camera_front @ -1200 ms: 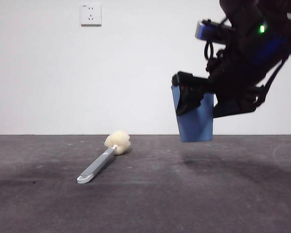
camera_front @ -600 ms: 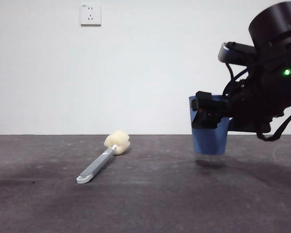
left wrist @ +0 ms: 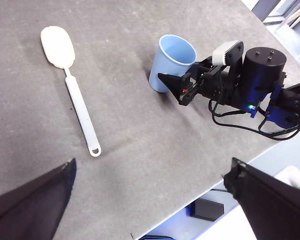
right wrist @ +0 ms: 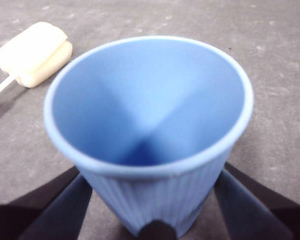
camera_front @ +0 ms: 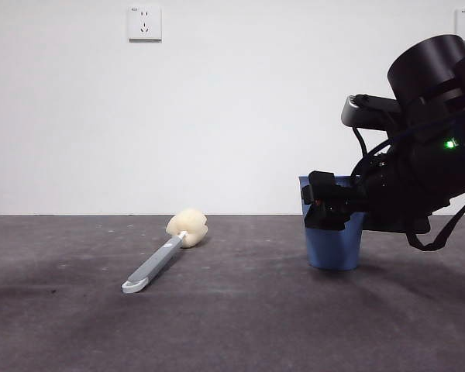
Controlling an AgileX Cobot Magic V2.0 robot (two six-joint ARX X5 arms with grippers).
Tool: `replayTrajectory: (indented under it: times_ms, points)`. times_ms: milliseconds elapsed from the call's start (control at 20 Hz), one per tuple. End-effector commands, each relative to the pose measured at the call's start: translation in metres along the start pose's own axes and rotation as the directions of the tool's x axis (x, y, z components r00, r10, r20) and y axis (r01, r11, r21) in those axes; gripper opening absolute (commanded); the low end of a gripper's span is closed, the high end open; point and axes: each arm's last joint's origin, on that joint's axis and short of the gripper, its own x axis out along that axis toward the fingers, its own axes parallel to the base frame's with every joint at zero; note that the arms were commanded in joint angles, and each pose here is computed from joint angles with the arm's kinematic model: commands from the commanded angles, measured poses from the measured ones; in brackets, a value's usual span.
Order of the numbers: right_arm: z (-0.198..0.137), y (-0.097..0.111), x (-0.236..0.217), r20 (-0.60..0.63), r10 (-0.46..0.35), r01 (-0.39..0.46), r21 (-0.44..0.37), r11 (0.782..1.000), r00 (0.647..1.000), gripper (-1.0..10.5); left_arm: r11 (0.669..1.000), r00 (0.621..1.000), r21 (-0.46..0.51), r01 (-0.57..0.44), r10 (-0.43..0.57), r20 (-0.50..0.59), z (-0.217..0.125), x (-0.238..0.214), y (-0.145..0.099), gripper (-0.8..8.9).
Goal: Pick up the cup brush,pick up the cup,insert the brush into the cup,clean the cup,put the cup brush back,put the cup back to the fixed position on the table
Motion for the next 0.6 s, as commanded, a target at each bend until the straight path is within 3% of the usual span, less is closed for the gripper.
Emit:
replayTrajectory:
  times_ms: [50, 200, 600]
  points:
    - [-0.015, 0.001, 0.000, -0.102, 0.003, -0.004, -0.010, 1.000, 0.995, 4.5, 1.000, 1.000, 0.012, -0.002, 0.002, 0.001, -0.001, 0.001, 0.000, 5.34]
    - [-0.015, 0.001, 0.000, -0.105, 0.002, -0.002, 0.002, 1.000, 0.995, 5.4, 1.000, 1.000, 0.012, -0.003, 0.003, 0.001, -0.001, 0.001, 0.000, 5.34]
    - [0.012, 0.002, -0.021, -0.059, 0.013, -0.011, 0.029, 1.000, 0.998, 5.5, 1.000, 1.000, 0.011, -0.010, 0.010, -0.018, -0.003, 0.001, 0.001, 5.34]
